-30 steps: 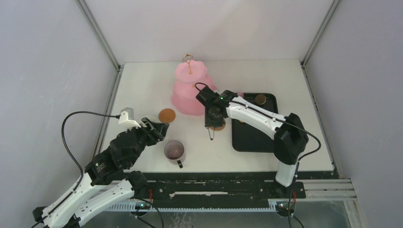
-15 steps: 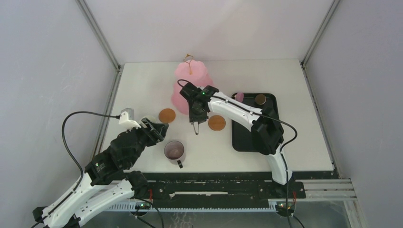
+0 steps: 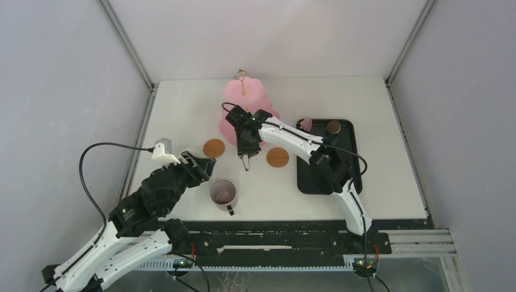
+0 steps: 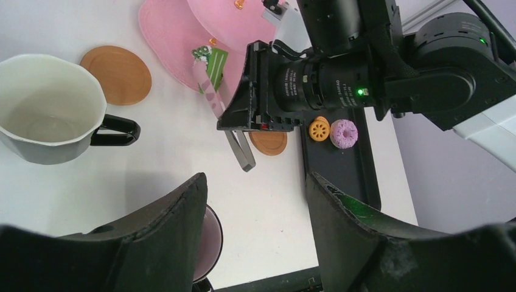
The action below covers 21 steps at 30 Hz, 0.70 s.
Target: Serve the afternoon tea
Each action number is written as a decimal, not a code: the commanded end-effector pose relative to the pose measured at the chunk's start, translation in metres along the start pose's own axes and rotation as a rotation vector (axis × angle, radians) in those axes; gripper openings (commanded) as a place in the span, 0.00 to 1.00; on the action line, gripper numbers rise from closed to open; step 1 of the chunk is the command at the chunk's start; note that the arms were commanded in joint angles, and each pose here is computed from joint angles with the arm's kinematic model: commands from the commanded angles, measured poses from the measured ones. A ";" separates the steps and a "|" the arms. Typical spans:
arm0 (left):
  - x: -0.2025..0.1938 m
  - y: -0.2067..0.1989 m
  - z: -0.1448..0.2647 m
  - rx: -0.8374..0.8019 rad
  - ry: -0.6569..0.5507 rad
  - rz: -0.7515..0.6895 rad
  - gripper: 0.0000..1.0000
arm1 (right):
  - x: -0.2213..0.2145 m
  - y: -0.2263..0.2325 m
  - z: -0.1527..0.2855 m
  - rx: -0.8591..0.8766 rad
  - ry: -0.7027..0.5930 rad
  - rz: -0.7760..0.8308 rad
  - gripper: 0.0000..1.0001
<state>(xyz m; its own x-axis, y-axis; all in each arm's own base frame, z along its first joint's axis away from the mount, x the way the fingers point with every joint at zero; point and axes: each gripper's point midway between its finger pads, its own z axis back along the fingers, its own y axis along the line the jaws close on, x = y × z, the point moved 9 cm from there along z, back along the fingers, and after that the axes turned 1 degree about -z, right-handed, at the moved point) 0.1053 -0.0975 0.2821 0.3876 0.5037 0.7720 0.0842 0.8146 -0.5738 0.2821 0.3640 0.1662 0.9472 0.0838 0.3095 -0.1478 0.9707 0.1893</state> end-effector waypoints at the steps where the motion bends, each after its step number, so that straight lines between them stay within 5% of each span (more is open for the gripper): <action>1: 0.006 -0.005 0.000 -0.021 -0.031 0.012 0.66 | 0.021 0.012 0.003 0.059 -0.075 0.011 0.26; 8: 0.003 -0.005 -0.004 -0.014 -0.026 -0.003 0.66 | 0.032 0.010 -0.008 0.052 -0.094 0.007 0.30; 21: -0.004 -0.006 -0.011 -0.011 -0.005 -0.009 0.65 | 0.037 0.004 -0.016 0.043 -0.104 0.016 0.56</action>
<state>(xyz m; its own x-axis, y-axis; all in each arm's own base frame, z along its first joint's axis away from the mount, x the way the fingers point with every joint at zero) 0.1099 -0.1031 0.2785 0.3914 0.4994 0.7729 0.0818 0.8177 -0.5697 0.3100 0.3686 0.1451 0.9397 0.0839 0.3314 -0.1523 0.9707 0.1860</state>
